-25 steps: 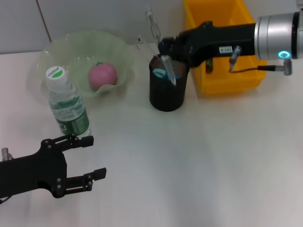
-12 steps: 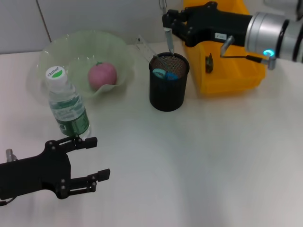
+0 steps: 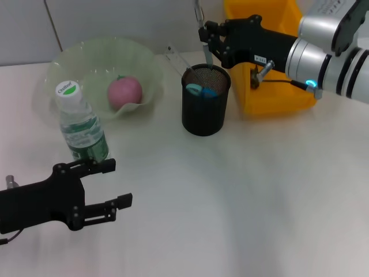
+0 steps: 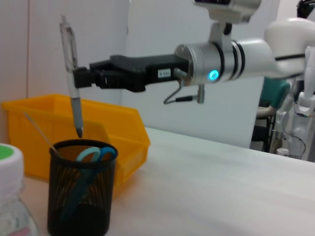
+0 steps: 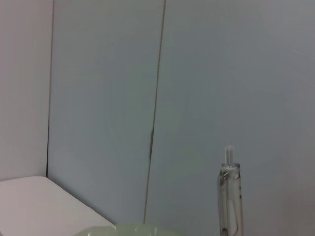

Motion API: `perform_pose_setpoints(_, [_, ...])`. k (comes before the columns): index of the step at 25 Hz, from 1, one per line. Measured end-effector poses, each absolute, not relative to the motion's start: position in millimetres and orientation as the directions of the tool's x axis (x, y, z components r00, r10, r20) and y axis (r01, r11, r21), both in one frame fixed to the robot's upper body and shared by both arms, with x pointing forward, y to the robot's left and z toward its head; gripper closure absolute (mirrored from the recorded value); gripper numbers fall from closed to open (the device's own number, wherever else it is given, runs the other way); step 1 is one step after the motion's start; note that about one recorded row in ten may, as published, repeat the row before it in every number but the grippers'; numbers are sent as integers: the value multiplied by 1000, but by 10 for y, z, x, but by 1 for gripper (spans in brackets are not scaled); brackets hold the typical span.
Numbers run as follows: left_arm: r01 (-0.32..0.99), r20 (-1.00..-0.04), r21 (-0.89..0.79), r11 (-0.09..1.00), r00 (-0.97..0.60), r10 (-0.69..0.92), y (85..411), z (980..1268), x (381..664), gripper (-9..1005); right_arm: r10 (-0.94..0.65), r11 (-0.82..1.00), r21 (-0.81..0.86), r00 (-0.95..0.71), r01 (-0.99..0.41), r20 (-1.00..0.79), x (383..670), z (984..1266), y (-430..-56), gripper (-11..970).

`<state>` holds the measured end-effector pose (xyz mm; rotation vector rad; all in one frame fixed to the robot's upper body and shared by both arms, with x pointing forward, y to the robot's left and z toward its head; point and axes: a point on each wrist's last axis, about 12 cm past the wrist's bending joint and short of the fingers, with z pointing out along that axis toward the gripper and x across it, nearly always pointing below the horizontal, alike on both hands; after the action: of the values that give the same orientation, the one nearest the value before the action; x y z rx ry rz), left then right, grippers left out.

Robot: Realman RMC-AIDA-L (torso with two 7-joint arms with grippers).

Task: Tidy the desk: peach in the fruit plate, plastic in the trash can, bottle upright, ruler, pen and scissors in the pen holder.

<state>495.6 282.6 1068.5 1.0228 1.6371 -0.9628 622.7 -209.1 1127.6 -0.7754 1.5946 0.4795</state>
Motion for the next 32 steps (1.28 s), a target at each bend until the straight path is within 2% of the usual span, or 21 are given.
perform_pose_setpoints(20, [928, -964, -127, 349, -199, 179, 2830, 10751, 5032, 194, -214, 704, -36, -164, -709, -963, 6153, 10930, -2140, 834])
perform_pose_setpoints(30, [929, -963, -126, 349, -199, 180, 2840, 10748, 5027, 194, -197, 711, -10, -185, -703, -963, 6136, 10896, -2166, 769])
perform_pose_setpoints(32, [929, -963, -126, 349, -198, 181, 2844, 10746, 5023, 194, -193, 708, -5, -187, -706, -963, 6124, 10894, -2171, 691])
